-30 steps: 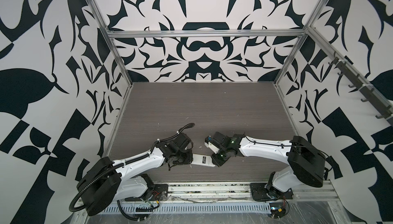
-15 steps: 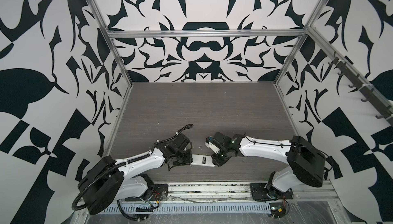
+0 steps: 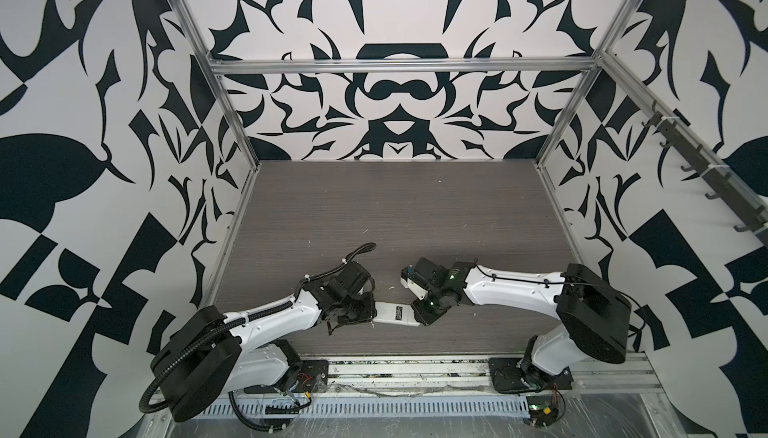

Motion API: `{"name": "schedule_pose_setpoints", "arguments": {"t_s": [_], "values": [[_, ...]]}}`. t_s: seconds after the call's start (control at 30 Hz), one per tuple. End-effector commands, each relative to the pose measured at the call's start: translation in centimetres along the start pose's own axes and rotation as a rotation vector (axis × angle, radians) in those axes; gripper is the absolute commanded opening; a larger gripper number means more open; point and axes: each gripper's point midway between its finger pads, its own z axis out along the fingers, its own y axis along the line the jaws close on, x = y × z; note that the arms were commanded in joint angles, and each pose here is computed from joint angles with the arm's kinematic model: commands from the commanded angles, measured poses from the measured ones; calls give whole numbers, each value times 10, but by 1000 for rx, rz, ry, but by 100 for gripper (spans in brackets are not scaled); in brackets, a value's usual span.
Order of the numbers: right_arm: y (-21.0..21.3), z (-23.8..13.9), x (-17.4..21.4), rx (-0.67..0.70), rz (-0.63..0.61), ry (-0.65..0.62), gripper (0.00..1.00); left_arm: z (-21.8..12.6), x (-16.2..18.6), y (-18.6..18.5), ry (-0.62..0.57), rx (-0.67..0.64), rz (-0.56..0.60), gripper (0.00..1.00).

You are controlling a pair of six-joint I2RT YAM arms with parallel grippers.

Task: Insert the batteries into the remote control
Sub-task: 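Push the cover closed with the right gripper while the left gripper steadies the remote, then grasp the remote's end with the right gripper and lift it on edge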

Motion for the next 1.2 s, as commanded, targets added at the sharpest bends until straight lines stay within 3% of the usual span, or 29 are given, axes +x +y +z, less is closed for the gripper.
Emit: {"name": "schedule_pose_setpoints", "arguments": {"t_s": [0.0,0.2,0.43,0.7,0.87,1.17], "values": [[29,13,-22,-81,-68,-68,26,8,12,8,35,2,-21,17],[33,13,-22,-71,-85,-61,28,7,12,7,38,3,-20,17],[17,-33,-20,57,-161,-98,48,-11,2,6,-9,-6,-3,17],[28,-42,-26,47,-378,-115,60,-37,-8,4,-46,19,10,17],[45,-32,-37,-8,-508,-125,61,-47,-7,17,-51,98,-97,17],[44,-8,-46,76,-611,-67,61,-50,-9,19,-58,151,-156,17]]}}
